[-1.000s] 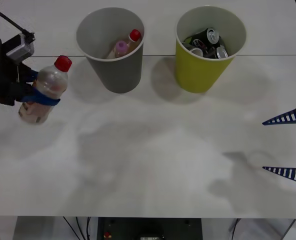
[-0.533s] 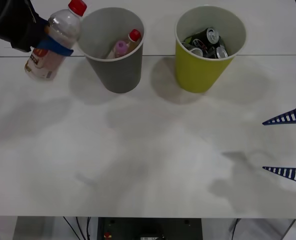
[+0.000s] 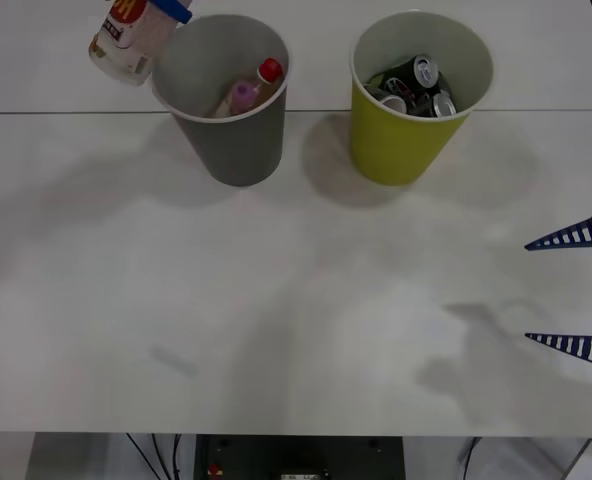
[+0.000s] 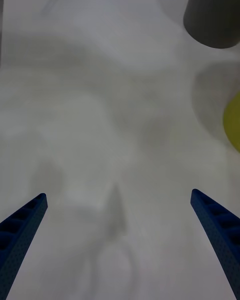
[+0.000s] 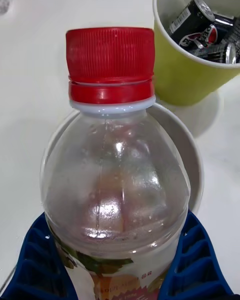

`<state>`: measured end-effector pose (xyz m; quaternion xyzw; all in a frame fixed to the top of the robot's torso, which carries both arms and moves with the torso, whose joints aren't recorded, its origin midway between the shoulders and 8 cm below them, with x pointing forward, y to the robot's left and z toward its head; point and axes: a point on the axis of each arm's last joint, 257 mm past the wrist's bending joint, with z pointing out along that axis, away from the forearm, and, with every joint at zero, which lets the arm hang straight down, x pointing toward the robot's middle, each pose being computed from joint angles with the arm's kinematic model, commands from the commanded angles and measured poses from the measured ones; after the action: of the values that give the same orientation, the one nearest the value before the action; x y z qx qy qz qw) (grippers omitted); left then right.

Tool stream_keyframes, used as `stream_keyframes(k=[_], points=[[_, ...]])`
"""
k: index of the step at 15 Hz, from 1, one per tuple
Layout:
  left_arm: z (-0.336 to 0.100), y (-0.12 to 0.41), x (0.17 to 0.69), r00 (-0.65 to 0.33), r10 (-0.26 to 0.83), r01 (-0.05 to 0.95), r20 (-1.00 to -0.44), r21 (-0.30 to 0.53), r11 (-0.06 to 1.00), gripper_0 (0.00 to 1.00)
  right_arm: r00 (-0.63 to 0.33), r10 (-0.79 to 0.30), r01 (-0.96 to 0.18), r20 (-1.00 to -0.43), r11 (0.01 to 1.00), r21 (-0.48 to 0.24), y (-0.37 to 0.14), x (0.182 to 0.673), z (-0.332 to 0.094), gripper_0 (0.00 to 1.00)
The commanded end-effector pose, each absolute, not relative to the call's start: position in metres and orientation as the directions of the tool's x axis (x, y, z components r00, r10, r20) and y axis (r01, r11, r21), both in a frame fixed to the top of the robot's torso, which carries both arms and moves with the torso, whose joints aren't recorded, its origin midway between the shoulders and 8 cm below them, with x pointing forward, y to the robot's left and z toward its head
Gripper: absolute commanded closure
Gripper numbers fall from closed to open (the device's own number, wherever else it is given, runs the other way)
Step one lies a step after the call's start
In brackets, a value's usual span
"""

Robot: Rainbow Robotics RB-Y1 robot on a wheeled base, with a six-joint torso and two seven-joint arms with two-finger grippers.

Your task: Put the can into the green bin and the plastic bottle into the gray bin

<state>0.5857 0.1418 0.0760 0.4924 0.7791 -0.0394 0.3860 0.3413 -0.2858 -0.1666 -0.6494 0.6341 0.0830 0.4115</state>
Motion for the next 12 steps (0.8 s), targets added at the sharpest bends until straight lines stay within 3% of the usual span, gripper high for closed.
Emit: stream_keyframes(k=[1,5,7,8,9,10,12], points=[[0.083,0.113,0.598,-0.220,0.749,0.785,-0.625,0.342,0.516,1.00,0.182,-0.755,-0.892,-0.630,0.143,-0.429,-0.286,0.341,-0.167,0.00],[0.076,0.091,0.605,-0.236,0.762,0.783,-0.603,0.346,0.516,0.99,0.182,-0.755,-0.892,-0.630,0.143,-0.429,-0.286,0.341,-0.167,0.00],[0.075,0.090,0.605,-0.240,0.761,0.784,-0.603,0.342,0.519,0.90,0.182,-0.755,-0.892,-0.630,0.143,-0.429,-0.286,0.341,-0.167,0.00],[0.073,0.089,0.605,-0.242,0.760,0.785,-0.603,0.339,0.519,0.66,0.182,-0.755,-0.892,-0.630,0.143,-0.429,-0.286,0.341,-0.167,0.00],[0.073,0.091,0.605,-0.246,0.760,0.784,-0.602,0.338,0.521,0.09,0.182,-0.755,-0.892,-0.630,0.143,-0.429,-0.286,0.341,-0.167,0.00],[0.072,0.091,0.606,-0.250,0.758,0.784,-0.602,0.334,0.523,0.00,0.182,-0.755,-0.892,-0.630,0.143,-0.429,-0.286,0.341,-0.167,0.00],[0.071,0.091,0.605,-0.252,0.756,0.786,-0.604,0.327,0.524,0.00,0.182,-0.755,-0.892,-0.630,0.143,-0.429,-0.286,0.341,-0.167,0.00]])
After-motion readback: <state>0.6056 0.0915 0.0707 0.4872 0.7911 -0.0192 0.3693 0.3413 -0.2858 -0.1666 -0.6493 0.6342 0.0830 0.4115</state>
